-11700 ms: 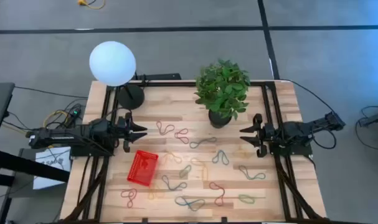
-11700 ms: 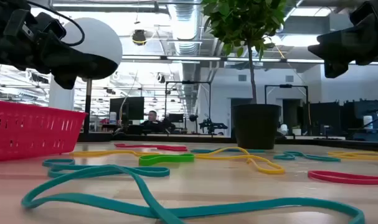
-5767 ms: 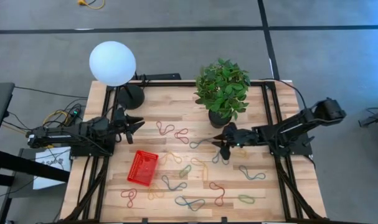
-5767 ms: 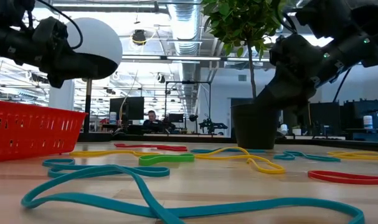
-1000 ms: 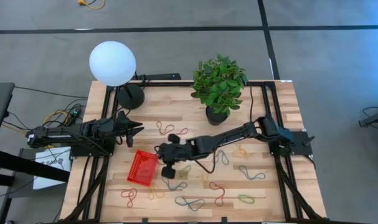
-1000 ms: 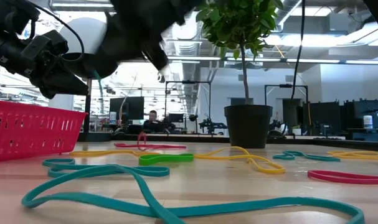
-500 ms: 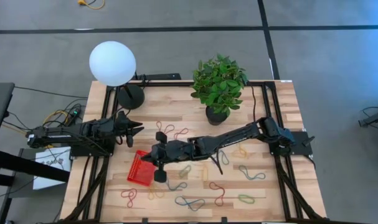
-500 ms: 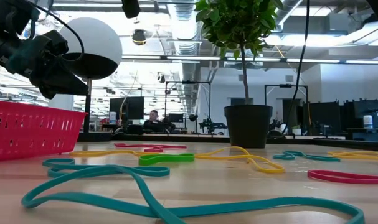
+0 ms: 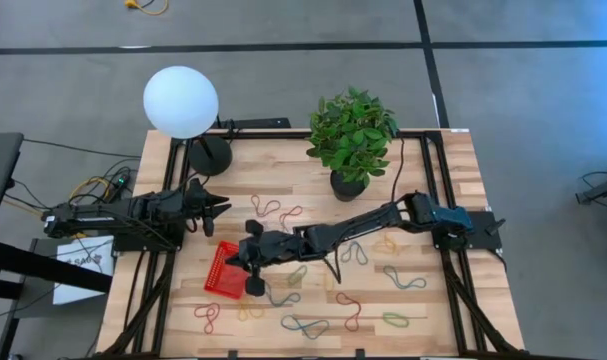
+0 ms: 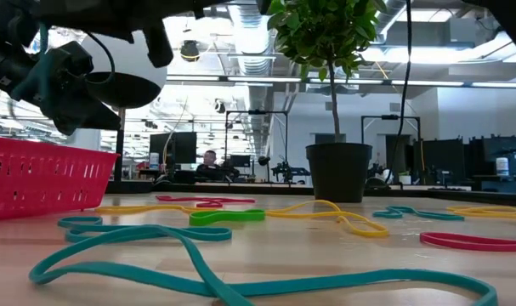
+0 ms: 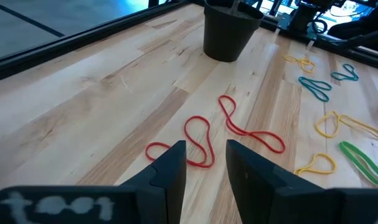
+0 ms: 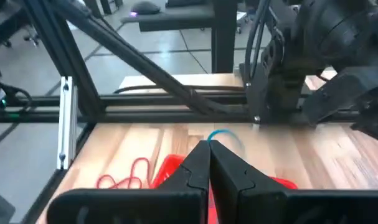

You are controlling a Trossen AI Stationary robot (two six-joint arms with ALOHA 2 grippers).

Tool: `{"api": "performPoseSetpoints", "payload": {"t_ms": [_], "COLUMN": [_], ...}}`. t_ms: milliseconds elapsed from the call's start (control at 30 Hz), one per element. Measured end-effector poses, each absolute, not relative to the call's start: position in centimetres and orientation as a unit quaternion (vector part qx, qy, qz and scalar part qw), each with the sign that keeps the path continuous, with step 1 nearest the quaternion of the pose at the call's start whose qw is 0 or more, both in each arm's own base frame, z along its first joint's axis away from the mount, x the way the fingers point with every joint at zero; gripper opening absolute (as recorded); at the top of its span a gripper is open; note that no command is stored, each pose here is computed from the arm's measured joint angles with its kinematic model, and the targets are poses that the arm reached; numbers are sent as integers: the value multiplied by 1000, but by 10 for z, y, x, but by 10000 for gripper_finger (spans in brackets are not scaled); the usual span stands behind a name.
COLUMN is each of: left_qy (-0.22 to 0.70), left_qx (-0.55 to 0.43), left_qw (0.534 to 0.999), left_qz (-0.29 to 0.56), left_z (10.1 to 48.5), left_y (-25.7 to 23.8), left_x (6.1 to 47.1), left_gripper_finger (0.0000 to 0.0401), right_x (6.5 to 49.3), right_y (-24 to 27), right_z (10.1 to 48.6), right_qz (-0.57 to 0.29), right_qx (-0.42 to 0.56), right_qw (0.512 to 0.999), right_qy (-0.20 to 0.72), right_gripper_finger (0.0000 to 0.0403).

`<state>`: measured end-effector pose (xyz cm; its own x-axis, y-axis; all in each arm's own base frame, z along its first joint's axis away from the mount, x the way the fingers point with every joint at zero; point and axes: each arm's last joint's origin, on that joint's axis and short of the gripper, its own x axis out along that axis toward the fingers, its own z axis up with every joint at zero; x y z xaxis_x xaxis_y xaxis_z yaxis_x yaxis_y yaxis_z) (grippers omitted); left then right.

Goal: Pick and place items into bin
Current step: Put the blue rubber band into the red bin, then put the red rubber band into the red bin

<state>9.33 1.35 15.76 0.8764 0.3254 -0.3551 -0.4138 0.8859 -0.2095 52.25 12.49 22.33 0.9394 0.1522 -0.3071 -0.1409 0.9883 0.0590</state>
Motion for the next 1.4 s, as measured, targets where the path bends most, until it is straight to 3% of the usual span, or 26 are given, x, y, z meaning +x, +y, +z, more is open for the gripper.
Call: {"api": "performPoseSetpoints", "payload": {"t_ms": [367, 700, 900, 1067, 1233, 1400], "left_qy": [157, 157, 158, 159, 162, 157], "left_qx": [-140, -140, -140, -142, -149, -148], "left_qw": [958, 958, 958, 960, 963, 962], "left_qz": [193, 193, 193, 183, 158, 169], "left_z": [158, 158, 157, 157, 158, 158], "left_y": [13, 13, 13, 13, 11, 12], "left_x": [93, 93, 93, 93, 94, 94], "left_gripper_finger": [103, 103, 103, 103, 103, 103], "right_x": [530, 529, 528, 514, 469, 426], "right_y": [118, 107, 110, 110, 103, 106], "right_z": [210, 200, 200, 227, 276, 320], "right_qz": [63, 48, 52, 88, 88, 104], "right_qx": [47, 42, 43, 50, 38, 2], "right_qw": [986, 977, 977, 966, 933, 920], "right_qy": [151, 202, 204, 236, 348, 377], "right_gripper_finger": [2, 74, 88, 86, 86, 86]}}
